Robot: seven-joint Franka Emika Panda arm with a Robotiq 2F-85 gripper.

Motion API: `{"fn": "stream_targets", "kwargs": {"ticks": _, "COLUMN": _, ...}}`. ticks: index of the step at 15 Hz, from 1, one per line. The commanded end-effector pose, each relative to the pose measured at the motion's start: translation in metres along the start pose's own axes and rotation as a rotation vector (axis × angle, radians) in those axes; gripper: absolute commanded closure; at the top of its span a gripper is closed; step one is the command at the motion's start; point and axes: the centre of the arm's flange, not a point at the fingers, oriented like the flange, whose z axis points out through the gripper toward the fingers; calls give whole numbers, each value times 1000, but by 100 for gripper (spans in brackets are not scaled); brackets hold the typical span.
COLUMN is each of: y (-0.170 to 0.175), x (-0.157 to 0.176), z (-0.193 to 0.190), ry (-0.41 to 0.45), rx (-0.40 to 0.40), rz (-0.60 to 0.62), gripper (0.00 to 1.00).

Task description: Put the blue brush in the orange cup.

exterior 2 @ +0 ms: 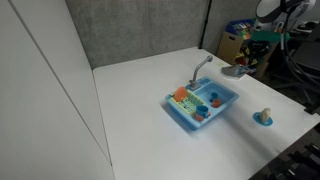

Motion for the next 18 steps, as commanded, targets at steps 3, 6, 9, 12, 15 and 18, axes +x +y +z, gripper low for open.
{"fn": "stream_targets", "kwargs": {"ticks": 3, "y": 18, "x": -32, "z": -37, "ry": -22, "rx": -64, "rz": -125, "gripper": 96}}
{"fn": "stream_targets", "kwargs": {"ticks": 6, "y": 16, "x": -48, "z": -42, "ry": -38, "rx": -88, "rz": -192, "gripper": 97}}
{"fn": "stream_targets", "kwargs": {"ticks": 9, "y": 10, "x": -68, "z": -40, "ry": -49, "rx": -104, "rz": -251, "gripper": 97}}
{"fn": "stream_targets", "kwargs": {"ticks": 12, "y": -1, "x": -87, "z": -33, "ry": -32, "rx": -128, "rz": -287, "gripper": 97}}
{"fn": "stream_targets", "kwargs": {"ticks": 15, "y": -12, "x": -103, "z": -24, "ry": -6, "rx": -156, "rz": -332, "gripper": 97}}
{"fn": "stream_targets", "kwargs": {"ticks": 18, "y": -21, "x": -120, "z": -14, "ry": 28, "rx": -155, "rz": -372, "gripper": 97}}
